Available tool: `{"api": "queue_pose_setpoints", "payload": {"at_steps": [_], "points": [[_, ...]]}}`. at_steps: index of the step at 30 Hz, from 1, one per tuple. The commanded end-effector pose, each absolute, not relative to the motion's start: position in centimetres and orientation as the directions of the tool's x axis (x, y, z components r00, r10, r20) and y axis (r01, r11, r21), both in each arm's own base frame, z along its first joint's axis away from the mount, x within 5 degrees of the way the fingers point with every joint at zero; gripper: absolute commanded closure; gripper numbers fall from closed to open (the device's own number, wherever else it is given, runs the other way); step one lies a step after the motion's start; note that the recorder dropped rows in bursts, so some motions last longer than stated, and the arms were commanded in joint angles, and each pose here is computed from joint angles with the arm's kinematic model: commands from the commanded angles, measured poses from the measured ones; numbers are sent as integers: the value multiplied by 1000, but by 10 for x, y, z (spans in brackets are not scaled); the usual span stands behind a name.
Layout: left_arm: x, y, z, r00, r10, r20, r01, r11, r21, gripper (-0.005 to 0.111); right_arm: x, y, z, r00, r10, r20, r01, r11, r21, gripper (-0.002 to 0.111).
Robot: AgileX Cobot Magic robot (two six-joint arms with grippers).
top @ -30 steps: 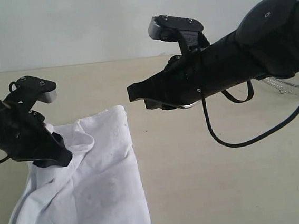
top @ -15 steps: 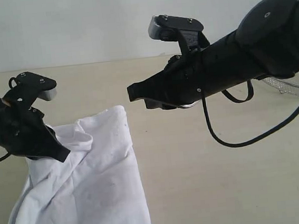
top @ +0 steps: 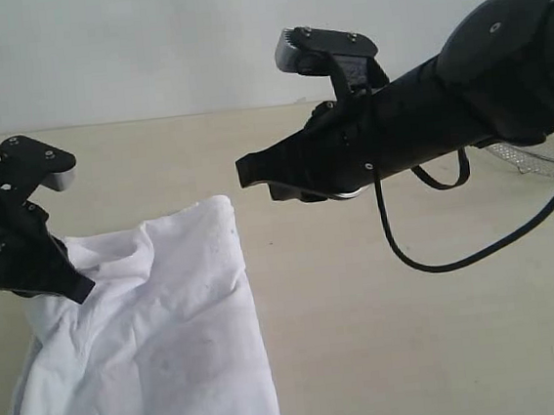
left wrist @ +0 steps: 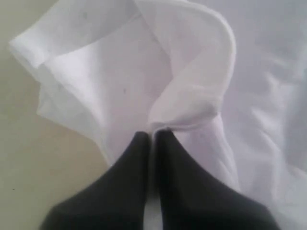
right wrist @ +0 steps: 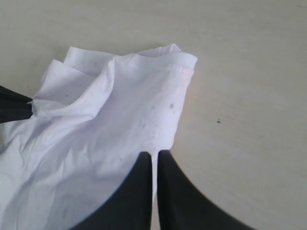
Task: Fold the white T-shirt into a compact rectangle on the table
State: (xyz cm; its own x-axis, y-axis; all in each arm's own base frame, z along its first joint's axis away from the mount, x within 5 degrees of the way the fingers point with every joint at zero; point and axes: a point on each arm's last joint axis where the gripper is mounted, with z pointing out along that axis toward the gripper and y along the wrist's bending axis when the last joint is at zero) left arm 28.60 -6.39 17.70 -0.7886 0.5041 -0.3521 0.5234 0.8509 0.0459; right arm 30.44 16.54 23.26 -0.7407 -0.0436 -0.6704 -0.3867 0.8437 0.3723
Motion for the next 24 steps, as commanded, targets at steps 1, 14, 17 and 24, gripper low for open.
{"api": "queue_pose_setpoints", "payload": {"at_steps": [1, 14, 17, 24], "points": [[285, -59, 177, -803, 502, -322, 516, 855, 45, 102, 304, 163, 236, -725, -50, -687, -396, 847, 356, 108], [288, -46, 177, -854, 428, -296, 399, 903, 156, 102, 303, 164, 236, -729, -53, -683, -398, 844, 359, 108], [288, -45, 177, -869, 396, -296, 369, 918, 145, 102, 303, 164, 236, -729, -53, -683, -398, 844, 359, 108], [289, -35, 177, -889, 352, -292, 322, 935, 148, 102, 302, 164, 235, -733, -59, -677, -403, 840, 364, 108]]}}
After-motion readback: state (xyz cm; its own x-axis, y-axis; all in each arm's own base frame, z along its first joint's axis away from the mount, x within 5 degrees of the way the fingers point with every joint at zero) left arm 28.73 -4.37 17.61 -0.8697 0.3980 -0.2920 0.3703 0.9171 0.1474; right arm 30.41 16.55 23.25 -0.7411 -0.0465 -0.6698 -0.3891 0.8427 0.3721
